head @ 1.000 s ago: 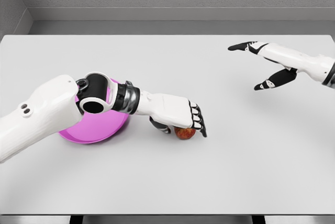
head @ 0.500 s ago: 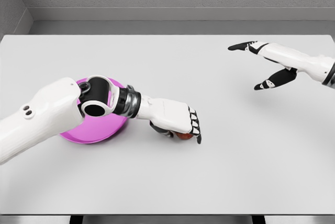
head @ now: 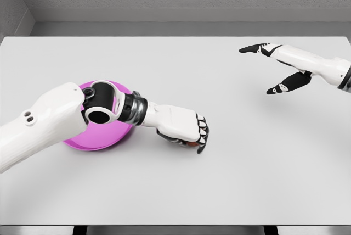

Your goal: Put the apple on the plate with both arms

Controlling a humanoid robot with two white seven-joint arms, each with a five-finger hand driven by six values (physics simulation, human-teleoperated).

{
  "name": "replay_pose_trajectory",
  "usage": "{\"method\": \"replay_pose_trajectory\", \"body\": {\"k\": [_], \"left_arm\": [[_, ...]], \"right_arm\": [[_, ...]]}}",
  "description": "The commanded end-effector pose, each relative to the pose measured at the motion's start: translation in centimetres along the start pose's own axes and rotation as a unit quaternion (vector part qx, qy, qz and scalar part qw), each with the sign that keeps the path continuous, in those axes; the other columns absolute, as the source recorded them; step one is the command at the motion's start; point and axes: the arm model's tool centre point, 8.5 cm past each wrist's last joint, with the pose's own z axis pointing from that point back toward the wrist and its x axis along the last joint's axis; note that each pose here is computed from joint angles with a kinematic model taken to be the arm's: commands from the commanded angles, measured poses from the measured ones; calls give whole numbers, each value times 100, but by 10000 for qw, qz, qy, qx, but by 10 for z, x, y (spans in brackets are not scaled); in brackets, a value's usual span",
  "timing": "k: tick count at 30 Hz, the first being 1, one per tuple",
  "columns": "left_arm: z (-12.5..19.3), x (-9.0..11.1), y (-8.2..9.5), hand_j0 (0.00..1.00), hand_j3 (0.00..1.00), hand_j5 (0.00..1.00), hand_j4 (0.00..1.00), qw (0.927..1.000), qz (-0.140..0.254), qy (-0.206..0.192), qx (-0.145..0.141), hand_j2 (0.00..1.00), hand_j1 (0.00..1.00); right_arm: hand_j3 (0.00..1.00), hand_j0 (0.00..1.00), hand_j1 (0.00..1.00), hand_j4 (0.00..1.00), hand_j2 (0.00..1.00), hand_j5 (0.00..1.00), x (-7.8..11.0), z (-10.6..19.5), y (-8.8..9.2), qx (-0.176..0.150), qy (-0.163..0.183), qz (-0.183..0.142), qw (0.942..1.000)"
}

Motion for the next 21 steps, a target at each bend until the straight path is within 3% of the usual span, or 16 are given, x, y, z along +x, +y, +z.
{"method": "replay_pose_trajectory", "body": {"k": [1,6,8,9,11,14,17,21], "left_arm": [[2,-1,0,35,35,35,35,10000,6,17,-7,35,35],[16,-9,10,32,32,32,32,9998,-17,153,102,32,32],[47,-21,16,32,32,32,32,9982,222,383,410,32,32],[76,-31,21,32,32,32,32,9950,416,591,695,32,32],[120,-42,19,31,31,31,31,9896,618,952,886,31,31],[178,-45,1,31,31,31,31,9836,668,1526,692,31,31],[206,-45,-15,31,31,31,31,9788,770,1835,486,31,31],[207,-41,-37,35,35,35,35,9773,973,1852,325,35,35]], "right_arm": [[100,100,100,100,100,100,0,1,-1,-24,2,-27,10000],[100,100,100,100,100,100,0,1,-1,-24,2,-27,10000],[100,100,100,100,100,100,0,1,-1,-24,2,-27,10000],[100,100,100,100,100,100,0,1,-2,-27,0,-21,10000],[100,100,100,100,100,100,0,0,-1,-30,-7,-24,10000],[100,100,100,100,100,100,0,1,-1,-24,2,-27,10000],[100,100,100,100,100,100,0,1,-1,-24,2,-27,10000],[100,100,100,100,100,100,0,1,-1,-24,2,-27,10000]]}}
